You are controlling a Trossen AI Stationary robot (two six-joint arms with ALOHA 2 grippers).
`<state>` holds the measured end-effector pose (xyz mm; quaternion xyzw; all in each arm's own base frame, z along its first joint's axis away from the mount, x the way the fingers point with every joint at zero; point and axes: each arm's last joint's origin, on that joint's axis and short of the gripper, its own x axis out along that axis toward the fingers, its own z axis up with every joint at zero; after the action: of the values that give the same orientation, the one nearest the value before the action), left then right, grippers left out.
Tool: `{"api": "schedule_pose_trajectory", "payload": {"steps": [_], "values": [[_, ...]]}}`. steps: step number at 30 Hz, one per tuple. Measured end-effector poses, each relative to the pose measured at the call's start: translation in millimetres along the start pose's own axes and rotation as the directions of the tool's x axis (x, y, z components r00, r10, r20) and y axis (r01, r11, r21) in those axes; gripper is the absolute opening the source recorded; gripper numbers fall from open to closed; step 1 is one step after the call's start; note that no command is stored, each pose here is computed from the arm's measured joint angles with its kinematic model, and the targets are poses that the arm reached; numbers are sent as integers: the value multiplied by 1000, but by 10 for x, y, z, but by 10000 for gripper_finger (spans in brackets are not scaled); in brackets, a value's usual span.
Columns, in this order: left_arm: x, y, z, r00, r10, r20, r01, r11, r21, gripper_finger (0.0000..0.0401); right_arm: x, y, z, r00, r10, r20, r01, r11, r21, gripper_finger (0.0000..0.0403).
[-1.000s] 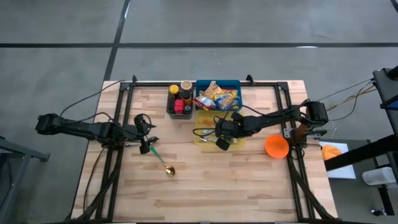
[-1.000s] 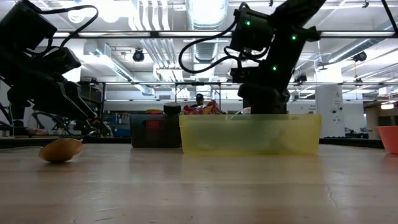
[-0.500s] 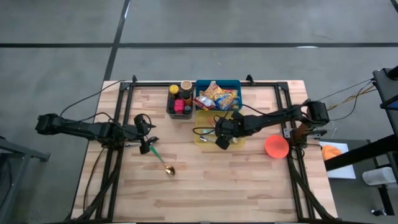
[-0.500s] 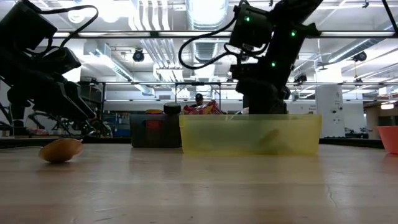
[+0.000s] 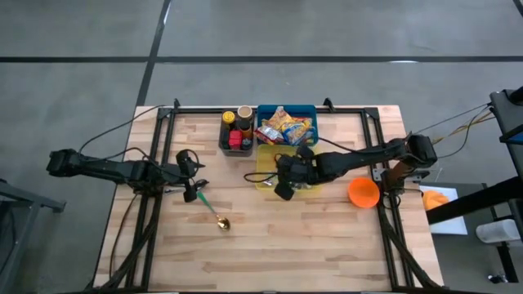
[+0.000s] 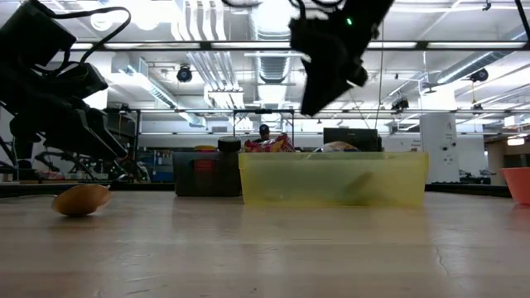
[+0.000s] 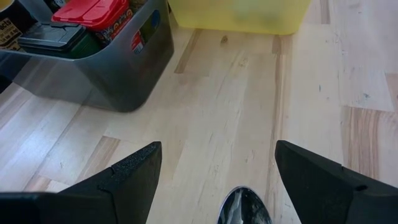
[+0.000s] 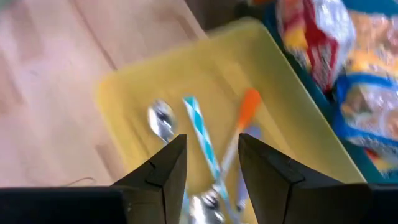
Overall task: Pick & Place Food Item
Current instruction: Put the green spoon into the yellow bin
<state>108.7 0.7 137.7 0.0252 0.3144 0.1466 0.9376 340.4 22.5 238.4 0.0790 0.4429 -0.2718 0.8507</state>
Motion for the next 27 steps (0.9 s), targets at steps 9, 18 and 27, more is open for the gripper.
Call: {"api": "schedule_pose_trajectory", "payload": {"steps": [9,18,27], "values": [[0,0,0,1000,0,0,0,1000,0,317,-124,501,121,993,75,96,-82,994,72,142],[0,0,1,1000,0,0,0,1000,0,317,40,1102,169,975,89,206,-106,992,70,142],[0,0,1,1000,0,0,0,1000,0,317,391,1644,285,965,106,241,-123,991,60,142]]}}
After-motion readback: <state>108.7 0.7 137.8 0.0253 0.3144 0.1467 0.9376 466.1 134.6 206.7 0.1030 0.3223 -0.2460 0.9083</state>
